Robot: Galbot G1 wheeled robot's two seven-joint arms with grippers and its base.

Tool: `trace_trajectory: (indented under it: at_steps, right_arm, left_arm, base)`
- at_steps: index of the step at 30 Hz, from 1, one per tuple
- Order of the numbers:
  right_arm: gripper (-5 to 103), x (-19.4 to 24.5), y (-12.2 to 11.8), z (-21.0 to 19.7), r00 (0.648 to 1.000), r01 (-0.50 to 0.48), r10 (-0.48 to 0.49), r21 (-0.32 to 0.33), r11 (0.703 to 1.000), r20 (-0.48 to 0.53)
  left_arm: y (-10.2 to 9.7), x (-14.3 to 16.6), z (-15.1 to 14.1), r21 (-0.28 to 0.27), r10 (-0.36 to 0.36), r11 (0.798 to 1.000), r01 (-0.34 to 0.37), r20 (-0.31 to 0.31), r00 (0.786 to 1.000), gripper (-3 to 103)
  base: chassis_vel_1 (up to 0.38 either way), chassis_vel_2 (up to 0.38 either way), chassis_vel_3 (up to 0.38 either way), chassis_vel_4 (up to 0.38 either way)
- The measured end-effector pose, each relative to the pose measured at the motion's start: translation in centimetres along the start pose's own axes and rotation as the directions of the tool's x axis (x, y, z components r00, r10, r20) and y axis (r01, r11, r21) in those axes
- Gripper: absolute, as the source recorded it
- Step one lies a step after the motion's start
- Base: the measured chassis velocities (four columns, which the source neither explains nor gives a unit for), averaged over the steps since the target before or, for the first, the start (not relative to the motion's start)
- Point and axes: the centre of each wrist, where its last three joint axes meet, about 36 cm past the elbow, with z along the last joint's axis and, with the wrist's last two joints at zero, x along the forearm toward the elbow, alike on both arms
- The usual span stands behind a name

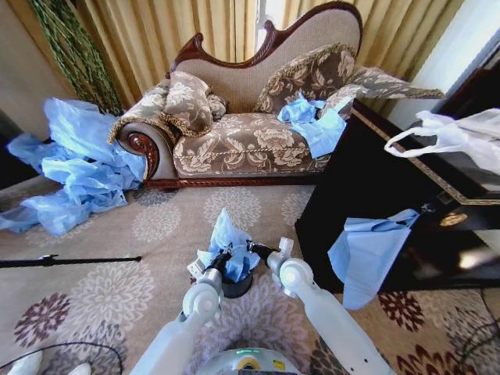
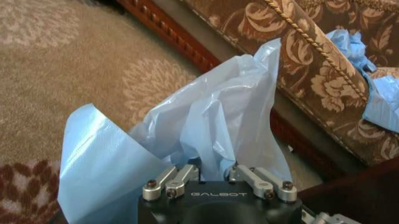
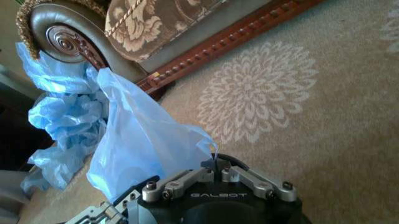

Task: Place a garbage bag over the trash bin.

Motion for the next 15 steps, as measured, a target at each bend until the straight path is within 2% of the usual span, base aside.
trace_trajectory:
  at_steps: [4,7,10,15]
  right_arm:
    - [0,1.0,0.3,0.1,1.000,0.010,-0.010,0.003,1.000,0.008]
    - [0,3.1,0.9,0.1,0.999,0.035,-0.035,0.010,0.999,0.024]
    - [0,4.1,1.0,0.0,0.998,0.040,-0.041,0.012,0.999,0.038]
    - [0,6.8,1.2,-0.9,0.994,0.066,-0.066,0.002,0.998,0.085]
  left_arm:
    - [-0.3,0.4,-0.2,0.007,-0.001,1.000,0.001,0.000,1.000,15]
    - [-1.0,1.5,-0.2,0.038,0.012,0.999,-0.011,-0.013,1.000,4]
    - [-1.3,2.2,-0.2,0.062,0.026,0.998,-0.024,-0.023,0.999,2]
    - [-2.9,4.8,-1.0,0.156,0.139,0.979,-0.131,-0.042,0.989,0]
  base:
    - [0.000,0.000,0.000,0.000]
    - [0.000,0.000,0.000,0.000]
    - [0.000,0.000,0.000,0.000]
    - [0.000,0.000,0.000,0.000]
